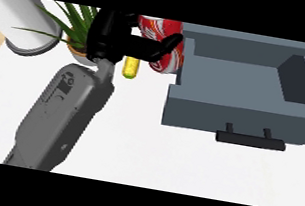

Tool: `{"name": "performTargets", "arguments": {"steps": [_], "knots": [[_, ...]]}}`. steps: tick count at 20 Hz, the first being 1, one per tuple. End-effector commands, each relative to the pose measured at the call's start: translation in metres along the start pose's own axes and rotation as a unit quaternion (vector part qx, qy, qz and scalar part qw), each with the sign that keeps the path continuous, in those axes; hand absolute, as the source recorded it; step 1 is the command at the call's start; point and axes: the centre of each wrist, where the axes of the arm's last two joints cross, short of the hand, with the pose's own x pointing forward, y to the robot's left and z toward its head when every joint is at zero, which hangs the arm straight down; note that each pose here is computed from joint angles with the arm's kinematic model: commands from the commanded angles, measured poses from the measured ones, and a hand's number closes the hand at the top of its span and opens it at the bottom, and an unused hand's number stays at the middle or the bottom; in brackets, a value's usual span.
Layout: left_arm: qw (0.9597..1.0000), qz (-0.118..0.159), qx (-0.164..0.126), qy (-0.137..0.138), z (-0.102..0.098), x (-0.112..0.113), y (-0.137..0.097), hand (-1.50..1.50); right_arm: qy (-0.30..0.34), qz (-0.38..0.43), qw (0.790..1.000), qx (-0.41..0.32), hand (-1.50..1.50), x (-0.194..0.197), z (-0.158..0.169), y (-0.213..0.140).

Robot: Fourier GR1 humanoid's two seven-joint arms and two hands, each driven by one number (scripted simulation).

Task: Pick up the can, place it into the drawer and close the drawer

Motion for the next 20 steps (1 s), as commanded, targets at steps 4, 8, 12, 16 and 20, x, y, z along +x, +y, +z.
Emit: {"name": "performTargets", "arguments": {"steps": [4,8,12,16,20], "knots": [[0.9998,-0.015,0.002,-0.008,-0.028,0.023,-0.043,1.50,0.010,-0.013,1.000,0.002,-1.50,-0.010,-0.009,0.003],[0.9996,-0.022,-0.014,-0.014,-0.037,0.027,-0.058,1.50,0.001,-0.005,1.000,0.010,-1.50,0.004,-0.007,0.016],[0.9996,-0.024,-0.014,0.004,-0.047,0.038,-0.079,1.50,0.003,-0.002,1.000,0.009,-1.50,-0.007,-0.006,0.011],[0.9995,-0.029,-0.009,0.000,-0.049,0.023,-0.078,1.50,-0.008,-0.007,1.000,0.006,-1.50,0.005,-0.010,0.018],[0.9995,-0.032,-0.007,0.003,-0.058,0.027,-0.098,1.50,-0.001,0.003,1.000,0.014,-1.50,-0.005,-0.013,0.008]]}}
